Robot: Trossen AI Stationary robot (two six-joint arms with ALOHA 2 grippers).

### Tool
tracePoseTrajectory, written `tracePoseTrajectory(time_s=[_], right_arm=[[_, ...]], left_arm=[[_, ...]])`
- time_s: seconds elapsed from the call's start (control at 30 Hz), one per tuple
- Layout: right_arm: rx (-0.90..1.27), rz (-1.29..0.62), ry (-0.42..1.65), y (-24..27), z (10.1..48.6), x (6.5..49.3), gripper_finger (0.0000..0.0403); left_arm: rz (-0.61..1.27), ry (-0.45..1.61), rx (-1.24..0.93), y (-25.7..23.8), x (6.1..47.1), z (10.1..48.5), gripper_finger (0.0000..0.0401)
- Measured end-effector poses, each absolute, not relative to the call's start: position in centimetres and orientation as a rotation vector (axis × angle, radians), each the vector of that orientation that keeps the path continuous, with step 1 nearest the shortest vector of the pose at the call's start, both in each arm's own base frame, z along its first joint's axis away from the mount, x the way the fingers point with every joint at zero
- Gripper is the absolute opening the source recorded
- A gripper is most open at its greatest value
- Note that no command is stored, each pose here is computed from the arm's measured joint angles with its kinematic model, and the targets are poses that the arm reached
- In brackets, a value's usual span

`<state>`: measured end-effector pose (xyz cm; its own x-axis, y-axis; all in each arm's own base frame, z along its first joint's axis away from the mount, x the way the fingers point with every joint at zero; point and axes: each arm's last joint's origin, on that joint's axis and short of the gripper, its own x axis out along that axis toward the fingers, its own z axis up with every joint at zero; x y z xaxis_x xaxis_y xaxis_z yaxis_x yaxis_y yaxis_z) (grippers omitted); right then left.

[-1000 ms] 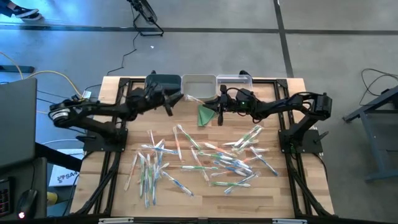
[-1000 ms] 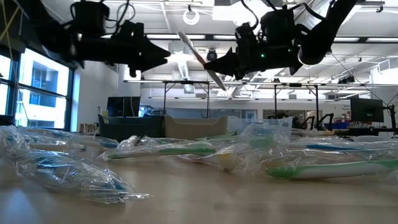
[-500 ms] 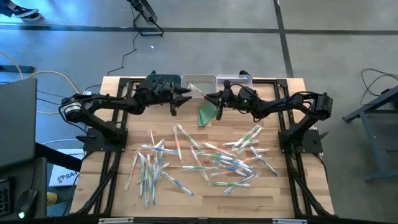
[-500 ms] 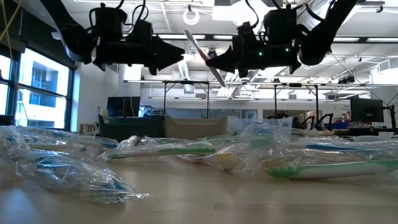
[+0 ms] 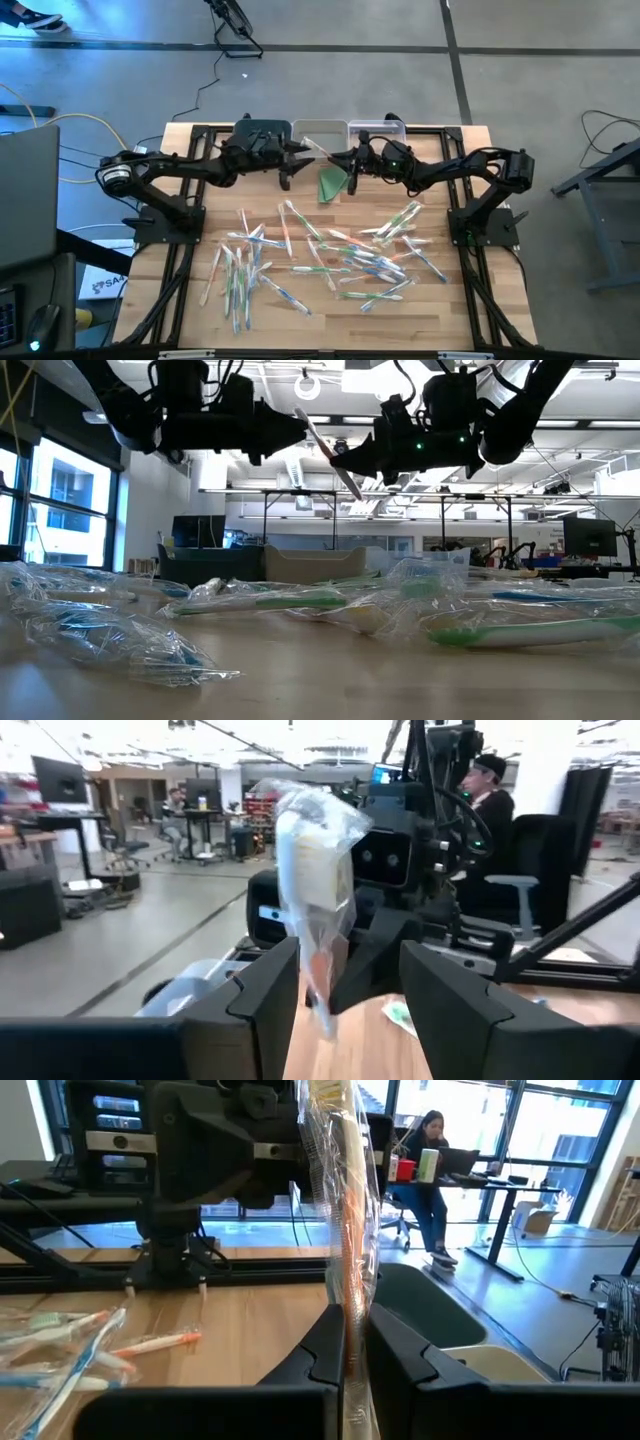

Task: Pick & Place Toothbrushes
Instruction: Put the orange toothbrush into the dark blue bin

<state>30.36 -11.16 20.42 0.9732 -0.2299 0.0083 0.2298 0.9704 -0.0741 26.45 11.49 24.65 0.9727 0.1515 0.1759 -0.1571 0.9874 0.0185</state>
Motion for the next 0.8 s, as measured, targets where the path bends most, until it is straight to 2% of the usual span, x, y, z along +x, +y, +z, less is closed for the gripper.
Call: tracePoseTrajectory(time_s=[0.57,0.8], right_arm=[[-0.079,-0.197,0.009,-10.6,20.3,30.6,0.0015],[-0.078,-0.198,0.015,-10.6,20.3,30.6,0.0015]], left_arm=[[0.126,-0.158,-0.002,10.9,27.1,24.1,0.017],[0.085,-0.141,-0.079,11.8,29.4,23.8,0.017]])
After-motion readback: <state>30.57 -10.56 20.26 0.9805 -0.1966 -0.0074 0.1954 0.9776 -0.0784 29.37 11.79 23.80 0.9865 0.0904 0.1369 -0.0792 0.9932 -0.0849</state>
